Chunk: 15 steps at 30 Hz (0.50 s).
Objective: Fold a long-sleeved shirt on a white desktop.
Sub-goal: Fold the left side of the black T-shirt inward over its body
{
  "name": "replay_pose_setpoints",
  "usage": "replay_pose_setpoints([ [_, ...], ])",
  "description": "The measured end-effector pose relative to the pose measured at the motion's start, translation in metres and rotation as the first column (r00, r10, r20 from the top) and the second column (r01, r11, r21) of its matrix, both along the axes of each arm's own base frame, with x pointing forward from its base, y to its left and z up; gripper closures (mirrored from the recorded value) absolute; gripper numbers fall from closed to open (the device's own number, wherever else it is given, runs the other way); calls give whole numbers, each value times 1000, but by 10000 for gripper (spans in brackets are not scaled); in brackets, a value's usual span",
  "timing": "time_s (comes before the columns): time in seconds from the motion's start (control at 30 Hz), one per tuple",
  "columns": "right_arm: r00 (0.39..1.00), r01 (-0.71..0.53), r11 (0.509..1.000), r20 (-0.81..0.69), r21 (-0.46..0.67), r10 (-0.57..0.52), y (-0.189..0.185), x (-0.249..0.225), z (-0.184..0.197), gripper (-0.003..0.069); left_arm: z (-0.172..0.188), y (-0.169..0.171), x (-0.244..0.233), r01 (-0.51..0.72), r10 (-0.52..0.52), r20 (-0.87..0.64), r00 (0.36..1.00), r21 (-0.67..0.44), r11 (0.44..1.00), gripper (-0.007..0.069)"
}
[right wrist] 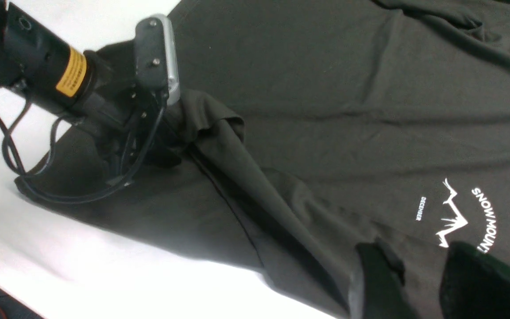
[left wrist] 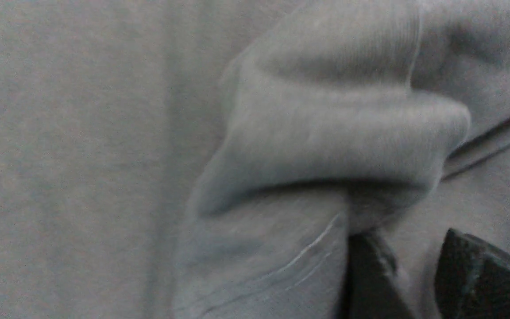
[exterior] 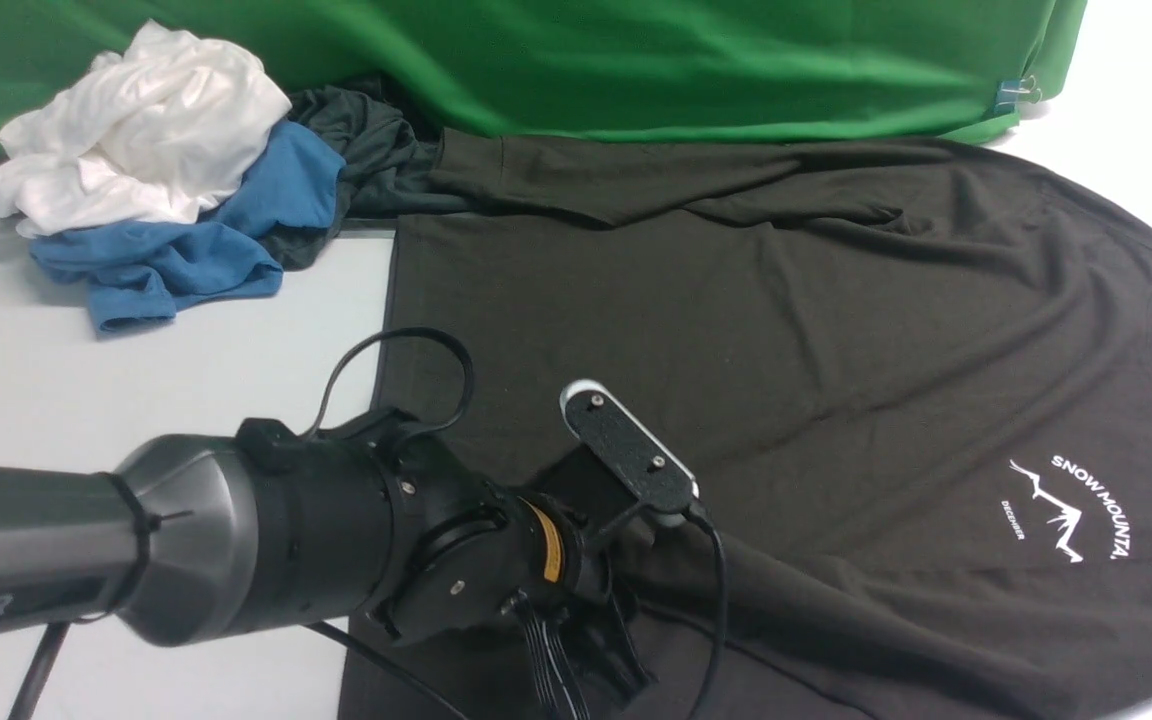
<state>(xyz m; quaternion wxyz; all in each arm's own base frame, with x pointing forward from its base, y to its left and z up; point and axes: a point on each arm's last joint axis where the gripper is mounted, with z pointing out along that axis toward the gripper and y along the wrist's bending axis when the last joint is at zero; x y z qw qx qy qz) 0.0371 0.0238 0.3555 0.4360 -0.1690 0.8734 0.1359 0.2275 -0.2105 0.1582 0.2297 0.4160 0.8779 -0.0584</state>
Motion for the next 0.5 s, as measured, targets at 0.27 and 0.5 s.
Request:
replay_pose_setpoints([
  [0.27,1000,0,1000,0,0,0,0,0,0,417,-7,11,11,18,-19,10,1000,42,999,479],
  [0.5,1000,0,1000,-1,0,0,0,0,0,417,-8,10,12,84,-86,32,996,65,994,557],
])
